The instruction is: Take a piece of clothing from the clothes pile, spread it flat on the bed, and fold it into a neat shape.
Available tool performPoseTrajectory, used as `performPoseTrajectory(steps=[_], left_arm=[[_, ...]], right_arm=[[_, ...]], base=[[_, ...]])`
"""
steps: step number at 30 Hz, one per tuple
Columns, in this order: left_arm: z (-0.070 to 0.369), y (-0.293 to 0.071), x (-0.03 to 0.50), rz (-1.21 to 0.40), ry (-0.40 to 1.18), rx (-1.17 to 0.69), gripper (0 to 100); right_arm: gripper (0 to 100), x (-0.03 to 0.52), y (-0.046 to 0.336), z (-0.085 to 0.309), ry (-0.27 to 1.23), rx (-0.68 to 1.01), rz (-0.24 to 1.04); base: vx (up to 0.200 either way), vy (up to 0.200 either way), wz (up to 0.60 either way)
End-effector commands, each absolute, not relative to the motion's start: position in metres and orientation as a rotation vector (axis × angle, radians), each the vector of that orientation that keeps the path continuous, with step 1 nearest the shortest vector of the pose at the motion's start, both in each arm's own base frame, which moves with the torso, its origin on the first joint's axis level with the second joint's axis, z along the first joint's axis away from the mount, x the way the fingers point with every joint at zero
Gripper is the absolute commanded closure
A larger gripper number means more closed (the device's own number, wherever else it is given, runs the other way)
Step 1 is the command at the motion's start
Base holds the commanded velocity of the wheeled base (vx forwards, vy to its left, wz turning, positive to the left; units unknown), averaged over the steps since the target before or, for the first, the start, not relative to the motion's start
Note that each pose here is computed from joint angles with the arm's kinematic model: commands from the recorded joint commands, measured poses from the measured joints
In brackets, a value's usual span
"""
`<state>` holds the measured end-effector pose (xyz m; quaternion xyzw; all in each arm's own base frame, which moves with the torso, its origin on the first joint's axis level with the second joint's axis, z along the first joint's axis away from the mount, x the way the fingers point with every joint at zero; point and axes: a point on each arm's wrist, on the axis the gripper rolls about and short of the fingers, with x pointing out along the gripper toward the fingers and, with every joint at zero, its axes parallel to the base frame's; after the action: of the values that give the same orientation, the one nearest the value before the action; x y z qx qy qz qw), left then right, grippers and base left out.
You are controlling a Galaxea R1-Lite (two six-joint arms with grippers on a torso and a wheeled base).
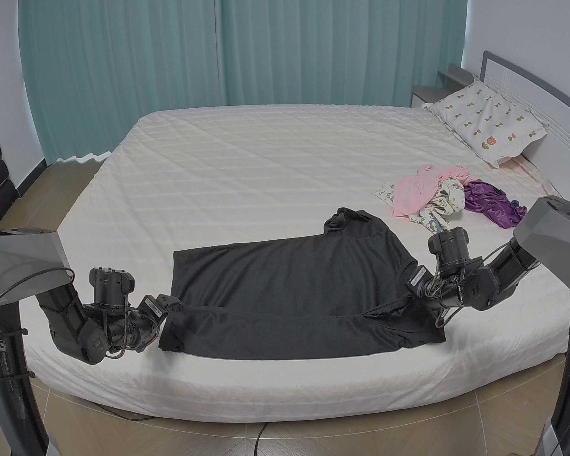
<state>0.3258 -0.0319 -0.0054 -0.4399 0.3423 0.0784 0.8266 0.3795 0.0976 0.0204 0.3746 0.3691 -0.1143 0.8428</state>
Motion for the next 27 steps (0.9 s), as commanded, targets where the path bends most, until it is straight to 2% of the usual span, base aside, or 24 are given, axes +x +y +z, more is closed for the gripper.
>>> performPoseTrajectory(steps=[1, 15, 24, 25, 27], left_arm=[[-0.006, -0.032, 0.326, 0.167, 0.727, -0.935, 0], [-0.006, -0.032, 0.326, 0.167, 0.728, -0.935, 0], [-0.006, -0.032, 0.326, 0.167, 0.728, -0.935, 0], [-0.006, -0.032, 0.326, 0.166, 0.729, -0.935, 0], [-0.006, -0.032, 0.326, 0.168, 0.728, -0.936, 0]], right_arm=[[100, 0.373, 0.1, 0.04, 0.775, 0.79, -0.227], [100, 0.335, 0.117, 0.053, 0.936, 0.705, -0.255], [100, 0.312, 0.115, 0.039, 1.012, 0.675, -0.292], [0, 0.306, 0.116, 0.036, 1.029, 0.665, -0.293], [0, 0.296, 0.117, 0.035, 1.049, 0.647, -0.287]], base=[[0.0, 0.0, 0.0], [0.0, 0.0, 0.0], [0.0, 0.0, 0.0], [0.0, 0.0, 0.0], [0.0, 0.0, 0.0]])
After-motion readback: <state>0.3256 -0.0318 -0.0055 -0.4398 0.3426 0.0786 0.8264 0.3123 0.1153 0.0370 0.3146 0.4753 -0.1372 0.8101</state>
